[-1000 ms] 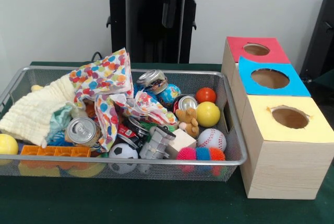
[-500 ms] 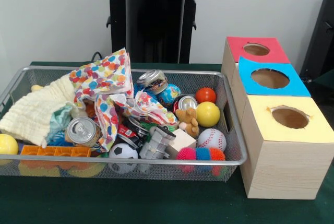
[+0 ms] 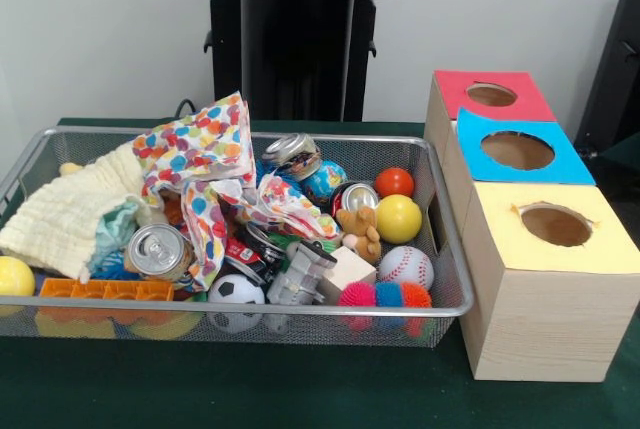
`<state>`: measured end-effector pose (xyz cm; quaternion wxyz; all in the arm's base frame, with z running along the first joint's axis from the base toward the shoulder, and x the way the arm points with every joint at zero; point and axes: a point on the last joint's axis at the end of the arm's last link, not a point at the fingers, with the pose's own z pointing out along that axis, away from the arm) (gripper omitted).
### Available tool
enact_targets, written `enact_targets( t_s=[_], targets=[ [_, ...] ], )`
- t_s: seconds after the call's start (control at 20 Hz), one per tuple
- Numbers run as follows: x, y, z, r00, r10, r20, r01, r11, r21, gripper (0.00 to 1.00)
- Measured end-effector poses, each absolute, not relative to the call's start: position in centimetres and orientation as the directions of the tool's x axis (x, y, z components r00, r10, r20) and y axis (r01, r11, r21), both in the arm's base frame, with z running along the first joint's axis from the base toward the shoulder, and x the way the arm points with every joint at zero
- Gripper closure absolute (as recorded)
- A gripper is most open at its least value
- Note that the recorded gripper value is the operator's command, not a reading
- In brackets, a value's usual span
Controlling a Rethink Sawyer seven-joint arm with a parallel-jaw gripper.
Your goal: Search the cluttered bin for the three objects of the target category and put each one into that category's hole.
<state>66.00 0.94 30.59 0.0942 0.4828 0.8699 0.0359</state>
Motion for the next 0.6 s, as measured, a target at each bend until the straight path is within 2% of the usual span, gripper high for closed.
enact_targets(
  t_s=[0.6],
  targets=[
    [67.9,-3.4,25.8,-0.640,0.750,-0.166,0.724,0.661,0.195,1.00]
  ],
)
